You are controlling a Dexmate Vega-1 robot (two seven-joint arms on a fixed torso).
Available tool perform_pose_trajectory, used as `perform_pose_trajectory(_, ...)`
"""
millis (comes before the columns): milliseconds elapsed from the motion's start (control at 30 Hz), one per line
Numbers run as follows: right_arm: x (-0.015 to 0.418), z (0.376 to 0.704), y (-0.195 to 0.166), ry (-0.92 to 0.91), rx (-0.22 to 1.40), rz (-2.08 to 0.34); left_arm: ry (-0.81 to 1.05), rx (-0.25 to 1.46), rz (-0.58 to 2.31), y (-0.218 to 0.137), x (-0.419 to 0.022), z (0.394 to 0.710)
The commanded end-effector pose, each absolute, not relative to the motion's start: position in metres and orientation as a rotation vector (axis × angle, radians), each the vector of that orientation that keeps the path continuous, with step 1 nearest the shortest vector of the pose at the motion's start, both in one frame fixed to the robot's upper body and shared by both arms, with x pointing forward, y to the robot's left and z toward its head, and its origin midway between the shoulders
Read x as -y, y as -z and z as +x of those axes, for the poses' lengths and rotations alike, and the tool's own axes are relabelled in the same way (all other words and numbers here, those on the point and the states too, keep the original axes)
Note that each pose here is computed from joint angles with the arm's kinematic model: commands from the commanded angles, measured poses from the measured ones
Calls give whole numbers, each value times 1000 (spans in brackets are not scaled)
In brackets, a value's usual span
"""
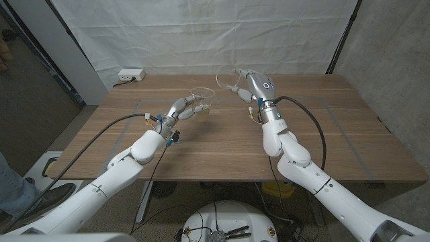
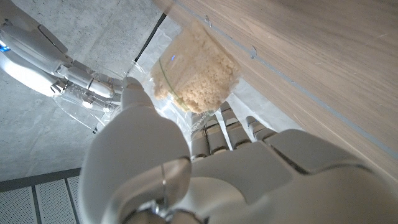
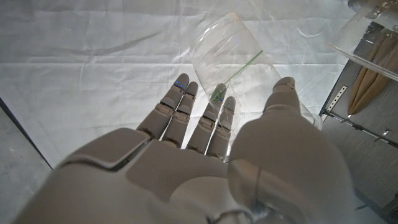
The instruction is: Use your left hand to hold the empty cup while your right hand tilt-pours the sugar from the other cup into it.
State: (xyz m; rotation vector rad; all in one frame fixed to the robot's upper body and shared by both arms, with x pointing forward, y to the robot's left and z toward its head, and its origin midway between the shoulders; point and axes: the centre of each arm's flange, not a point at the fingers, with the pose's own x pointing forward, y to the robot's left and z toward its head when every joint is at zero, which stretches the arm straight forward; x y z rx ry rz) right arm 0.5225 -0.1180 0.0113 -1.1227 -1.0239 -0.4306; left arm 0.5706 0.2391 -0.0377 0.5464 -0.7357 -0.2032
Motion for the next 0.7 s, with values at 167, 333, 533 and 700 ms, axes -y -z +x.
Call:
perform_pose_trajectory(167,133,530,42,419,793,-934,113,750,533,50,-237,582)
perform_pose_trajectory(333,139,529,50,407,741,-896,65,777,544,55,-235,584)
perform_pose_trajectory(533,144,531,64,367,691,-839,41,797,527,62,-233,588)
perform_pose_trajectory(700,146,534,70,332,645,-810,38,806,514,67,-233,592)
